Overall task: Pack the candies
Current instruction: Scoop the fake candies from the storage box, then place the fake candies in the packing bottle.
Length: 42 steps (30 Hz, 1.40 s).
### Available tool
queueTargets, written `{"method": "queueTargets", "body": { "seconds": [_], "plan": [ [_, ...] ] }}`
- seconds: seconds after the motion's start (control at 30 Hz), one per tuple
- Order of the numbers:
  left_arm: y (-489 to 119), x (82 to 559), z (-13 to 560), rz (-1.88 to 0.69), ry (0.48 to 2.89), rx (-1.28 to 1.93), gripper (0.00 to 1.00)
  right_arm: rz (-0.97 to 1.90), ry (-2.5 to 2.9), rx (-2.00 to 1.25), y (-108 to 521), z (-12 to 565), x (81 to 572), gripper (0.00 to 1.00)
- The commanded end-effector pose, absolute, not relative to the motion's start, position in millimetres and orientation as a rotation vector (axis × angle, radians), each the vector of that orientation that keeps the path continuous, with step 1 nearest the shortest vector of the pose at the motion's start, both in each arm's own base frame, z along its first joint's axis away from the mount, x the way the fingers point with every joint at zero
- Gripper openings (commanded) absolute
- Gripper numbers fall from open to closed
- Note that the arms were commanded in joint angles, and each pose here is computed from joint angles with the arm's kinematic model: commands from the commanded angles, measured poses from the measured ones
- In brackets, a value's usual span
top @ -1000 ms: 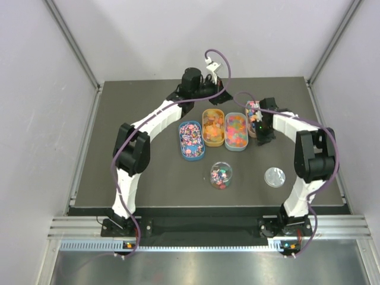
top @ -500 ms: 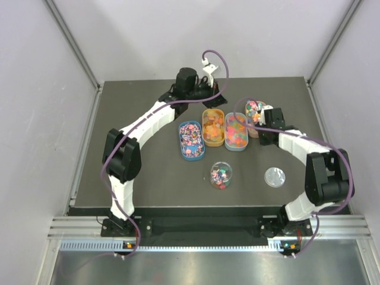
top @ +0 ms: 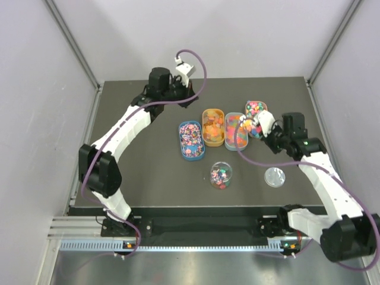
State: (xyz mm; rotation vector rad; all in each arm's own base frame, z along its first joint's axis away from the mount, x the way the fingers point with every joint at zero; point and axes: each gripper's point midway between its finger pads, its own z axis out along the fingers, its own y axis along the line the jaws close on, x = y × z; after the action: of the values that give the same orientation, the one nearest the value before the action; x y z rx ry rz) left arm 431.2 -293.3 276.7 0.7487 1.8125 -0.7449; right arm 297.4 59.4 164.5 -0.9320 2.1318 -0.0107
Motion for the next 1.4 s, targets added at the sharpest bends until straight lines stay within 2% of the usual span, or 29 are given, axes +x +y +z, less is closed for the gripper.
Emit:
{"method": "queueTargets", "body": {
  "seconds": [0.0,0.17,0.6,1.37],
  "plan": [
    [-275.8,420.3,293.6,-0.656,1.759,0.768,0.0,0.091,2.021,-1.289,74.3,161.6,251.5,0.0],
    [-259.9,410.3,282.6,-0.61,1.792,0.75,0.0,0.164,1.949,-1.471,80.0,155.7,219.8,0.0],
    [-238.7,419.6,273.2,-0.531,1.828,0.719,0.0,0.068,1.756,-1.94,74.3,145.5,193.8,0.0],
    [-222.2,420.8,272.3,-0.575,1.783,0.623,0.0,-0.186,1.757,-2.258,90.1,156.6,211.6,0.0]
  ]
}}
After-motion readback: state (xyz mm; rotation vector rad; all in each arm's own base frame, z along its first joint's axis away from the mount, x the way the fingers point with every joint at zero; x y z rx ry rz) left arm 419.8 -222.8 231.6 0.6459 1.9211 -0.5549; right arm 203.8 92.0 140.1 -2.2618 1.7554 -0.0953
